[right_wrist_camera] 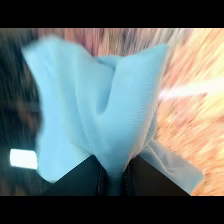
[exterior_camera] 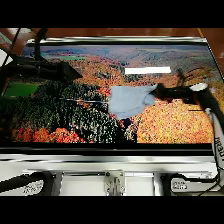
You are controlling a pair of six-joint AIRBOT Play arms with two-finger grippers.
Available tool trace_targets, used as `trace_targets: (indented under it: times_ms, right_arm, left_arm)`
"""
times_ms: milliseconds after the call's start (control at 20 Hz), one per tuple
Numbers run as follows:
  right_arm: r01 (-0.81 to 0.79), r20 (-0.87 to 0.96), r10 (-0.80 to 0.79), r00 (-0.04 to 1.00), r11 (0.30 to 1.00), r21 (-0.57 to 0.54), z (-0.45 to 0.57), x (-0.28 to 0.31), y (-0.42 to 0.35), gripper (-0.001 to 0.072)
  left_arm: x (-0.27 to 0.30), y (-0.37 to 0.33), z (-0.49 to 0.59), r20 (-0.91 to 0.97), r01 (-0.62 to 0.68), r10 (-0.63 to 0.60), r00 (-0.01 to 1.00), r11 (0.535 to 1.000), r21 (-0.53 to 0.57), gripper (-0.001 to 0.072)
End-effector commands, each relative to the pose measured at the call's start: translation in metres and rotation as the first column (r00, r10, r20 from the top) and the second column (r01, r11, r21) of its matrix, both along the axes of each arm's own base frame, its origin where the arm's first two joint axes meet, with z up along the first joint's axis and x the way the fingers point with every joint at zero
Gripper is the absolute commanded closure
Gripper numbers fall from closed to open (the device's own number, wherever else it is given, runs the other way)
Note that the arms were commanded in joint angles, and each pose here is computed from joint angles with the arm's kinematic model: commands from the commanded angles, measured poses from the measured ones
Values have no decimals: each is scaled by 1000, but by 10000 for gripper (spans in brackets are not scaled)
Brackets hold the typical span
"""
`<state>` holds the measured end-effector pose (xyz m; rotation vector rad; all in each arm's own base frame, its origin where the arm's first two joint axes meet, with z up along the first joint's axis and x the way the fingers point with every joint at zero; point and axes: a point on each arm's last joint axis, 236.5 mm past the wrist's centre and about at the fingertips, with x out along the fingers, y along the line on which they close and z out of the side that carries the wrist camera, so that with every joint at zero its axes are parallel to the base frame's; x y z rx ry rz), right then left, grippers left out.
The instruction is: Fold the shirts.
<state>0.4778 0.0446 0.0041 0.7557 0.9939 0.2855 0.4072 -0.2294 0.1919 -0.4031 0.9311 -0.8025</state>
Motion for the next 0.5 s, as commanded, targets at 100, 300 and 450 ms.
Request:
trace_targets:
  times_ms: [100, 300, 450]
  right_arm:
    - [280, -112, -298, 948, 948, -151, 17, -78, -218, 647]
    - [514, -334, -563, 756, 826, -231, -13, -210, -326, 647]
    - [675, -411, -693, 593, 705, -216, -31, -292, -352, 647]
  left_arm:
    - [-31, -38, -3, -84, 71, -73, 994, 997, -19, 669]
    - [-46, -58, -3, -109, 109, -111, 988, 994, -27, 669]
    - [-55, -68, -3, -113, 135, -138, 984, 990, -28, 669]
